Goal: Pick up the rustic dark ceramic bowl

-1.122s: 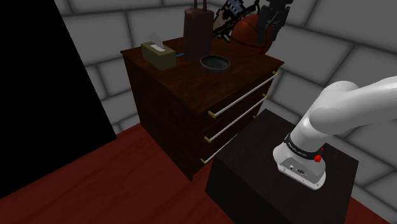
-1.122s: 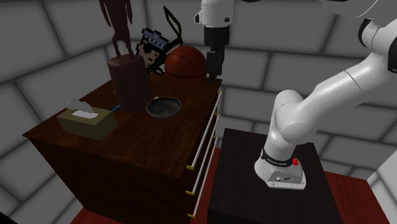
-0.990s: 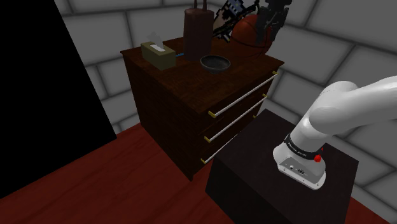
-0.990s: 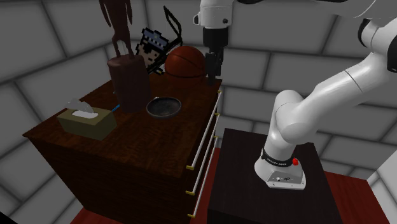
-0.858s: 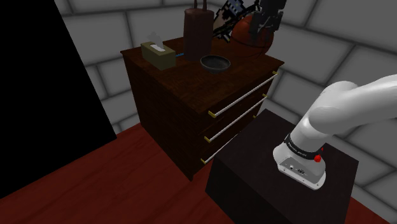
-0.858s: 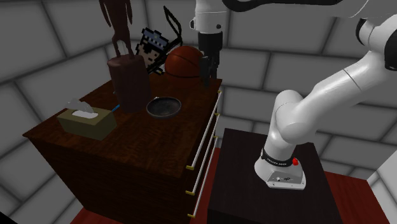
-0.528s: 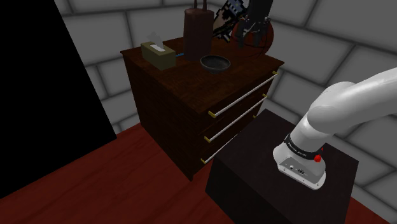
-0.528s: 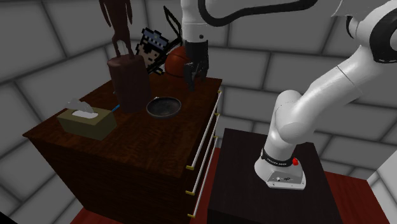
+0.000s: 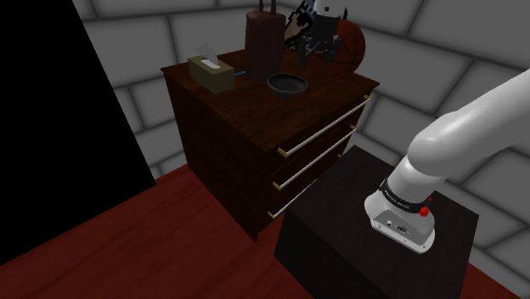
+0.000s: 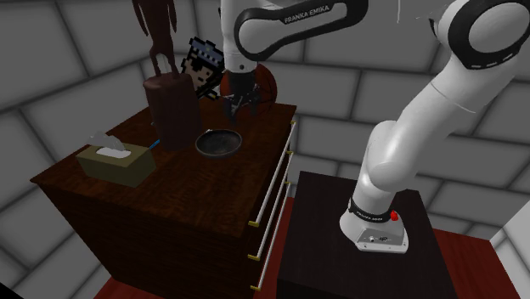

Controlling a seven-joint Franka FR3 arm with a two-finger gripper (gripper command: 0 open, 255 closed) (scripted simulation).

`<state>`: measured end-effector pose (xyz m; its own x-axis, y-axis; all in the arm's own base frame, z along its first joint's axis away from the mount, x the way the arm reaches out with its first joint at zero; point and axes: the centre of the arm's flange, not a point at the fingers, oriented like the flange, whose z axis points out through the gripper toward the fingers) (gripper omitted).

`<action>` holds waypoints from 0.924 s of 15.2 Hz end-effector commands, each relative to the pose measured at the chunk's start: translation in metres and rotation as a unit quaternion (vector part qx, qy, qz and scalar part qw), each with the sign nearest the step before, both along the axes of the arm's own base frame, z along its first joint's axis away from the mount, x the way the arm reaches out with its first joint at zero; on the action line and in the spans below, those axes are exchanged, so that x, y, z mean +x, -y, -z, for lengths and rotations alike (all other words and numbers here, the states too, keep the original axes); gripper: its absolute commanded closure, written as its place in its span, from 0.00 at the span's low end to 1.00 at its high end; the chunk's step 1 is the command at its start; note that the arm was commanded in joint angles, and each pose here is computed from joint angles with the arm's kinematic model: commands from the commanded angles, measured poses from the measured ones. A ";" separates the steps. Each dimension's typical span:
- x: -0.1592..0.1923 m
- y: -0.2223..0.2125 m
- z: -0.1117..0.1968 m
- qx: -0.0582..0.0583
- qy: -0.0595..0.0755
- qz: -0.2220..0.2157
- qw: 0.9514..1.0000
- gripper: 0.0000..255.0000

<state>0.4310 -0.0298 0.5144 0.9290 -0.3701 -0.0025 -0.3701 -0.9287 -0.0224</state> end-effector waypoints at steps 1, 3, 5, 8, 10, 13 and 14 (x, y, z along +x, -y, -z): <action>0.018 0.014 0.013 -0.004 0.004 0.024 1.000 0.00; 0.035 0.028 0.026 -0.008 0.007 0.047 0.999 0.00; 0.040 0.033 0.035 -0.009 0.008 0.055 0.998 0.00; 0.040 0.033 0.051 -0.009 0.008 0.055 0.998 0.00; 0.040 0.033 0.062 -0.009 0.008 0.055 0.998 0.00; 0.040 0.033 0.070 -0.009 0.008 0.055 0.998 0.00; 0.040 0.033 0.070 -0.009 0.008 0.055 0.998 1.00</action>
